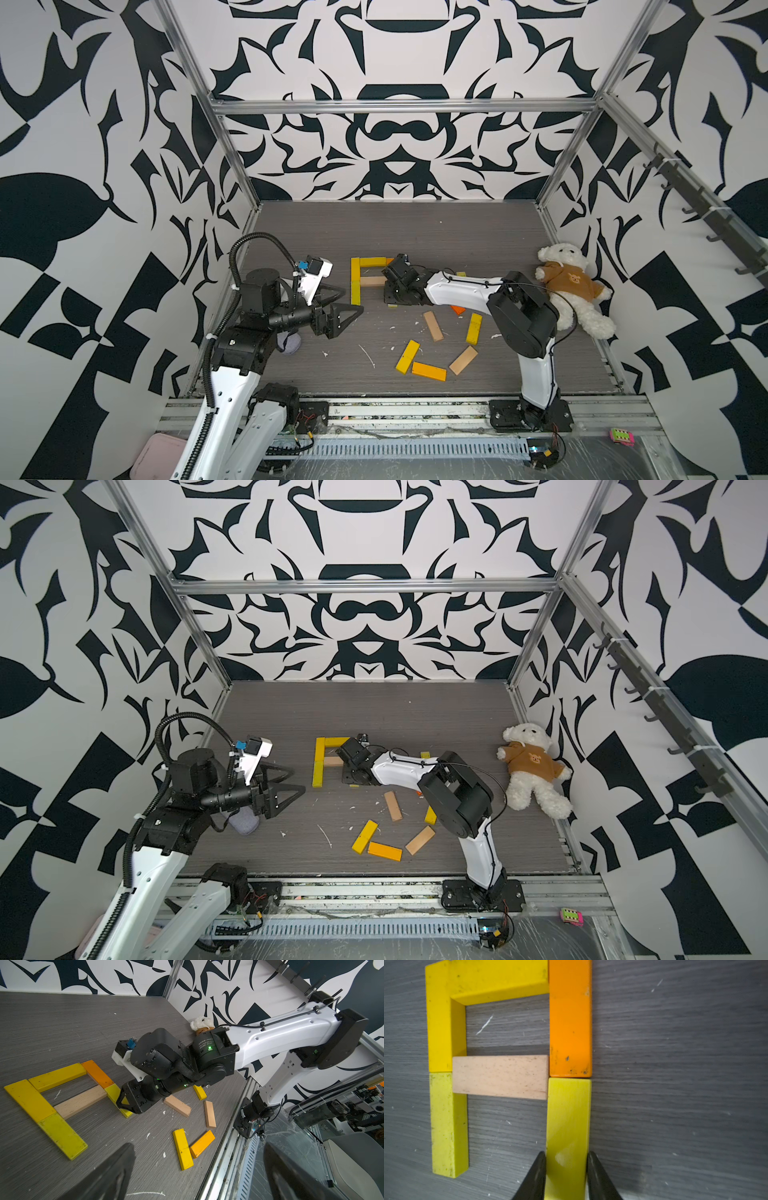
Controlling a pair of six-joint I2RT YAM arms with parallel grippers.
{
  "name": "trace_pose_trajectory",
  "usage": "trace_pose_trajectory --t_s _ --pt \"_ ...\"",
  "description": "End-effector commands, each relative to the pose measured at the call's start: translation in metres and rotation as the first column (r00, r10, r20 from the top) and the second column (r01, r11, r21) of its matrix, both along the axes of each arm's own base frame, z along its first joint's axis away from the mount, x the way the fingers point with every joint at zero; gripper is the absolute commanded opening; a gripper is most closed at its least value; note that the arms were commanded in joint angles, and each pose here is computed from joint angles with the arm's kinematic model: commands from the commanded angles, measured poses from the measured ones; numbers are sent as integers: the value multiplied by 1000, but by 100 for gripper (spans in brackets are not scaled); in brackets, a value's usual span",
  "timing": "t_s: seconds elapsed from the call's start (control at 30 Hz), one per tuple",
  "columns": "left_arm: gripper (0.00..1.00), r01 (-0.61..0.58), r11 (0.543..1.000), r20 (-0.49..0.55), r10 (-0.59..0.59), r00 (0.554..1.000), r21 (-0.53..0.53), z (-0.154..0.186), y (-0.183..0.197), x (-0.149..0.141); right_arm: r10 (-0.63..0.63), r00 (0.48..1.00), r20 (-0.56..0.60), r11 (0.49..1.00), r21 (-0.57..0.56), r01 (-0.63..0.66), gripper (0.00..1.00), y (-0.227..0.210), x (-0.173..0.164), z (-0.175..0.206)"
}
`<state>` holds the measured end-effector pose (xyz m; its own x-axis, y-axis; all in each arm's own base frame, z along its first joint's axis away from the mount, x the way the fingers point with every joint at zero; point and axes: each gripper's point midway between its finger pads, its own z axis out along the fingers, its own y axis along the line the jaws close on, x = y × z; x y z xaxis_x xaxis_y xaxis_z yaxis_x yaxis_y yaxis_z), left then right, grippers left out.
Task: Assemble the number 8 with building blocks
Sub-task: Assemble the building block at the center of the board.
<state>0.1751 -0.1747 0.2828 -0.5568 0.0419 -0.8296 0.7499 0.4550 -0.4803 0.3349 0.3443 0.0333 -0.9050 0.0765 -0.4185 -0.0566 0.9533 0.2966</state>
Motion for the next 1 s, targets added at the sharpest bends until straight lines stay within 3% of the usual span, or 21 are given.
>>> trace_pose_trajectory --t_s 0.0,0.43,0.8,0.97 --pt "99 8 1000 15 -8 1000 -7 1 0 -1 2 1000 31 1000 9 -3 35 9 7 10" --pt "99 11 1000 11 -10 1000 -7 1 0 -2 0 999 37 1000 -1 0 35 8 10 11" --pt "99 0 1000 7 0 1000 -1 -1 1 0 17 998 61 1000 25 -19 50 11 8 27" --pt "99 -91 995 -67 93 993 27 -15 8 12 57 993 105 995 79 -66 56 13 3 50"
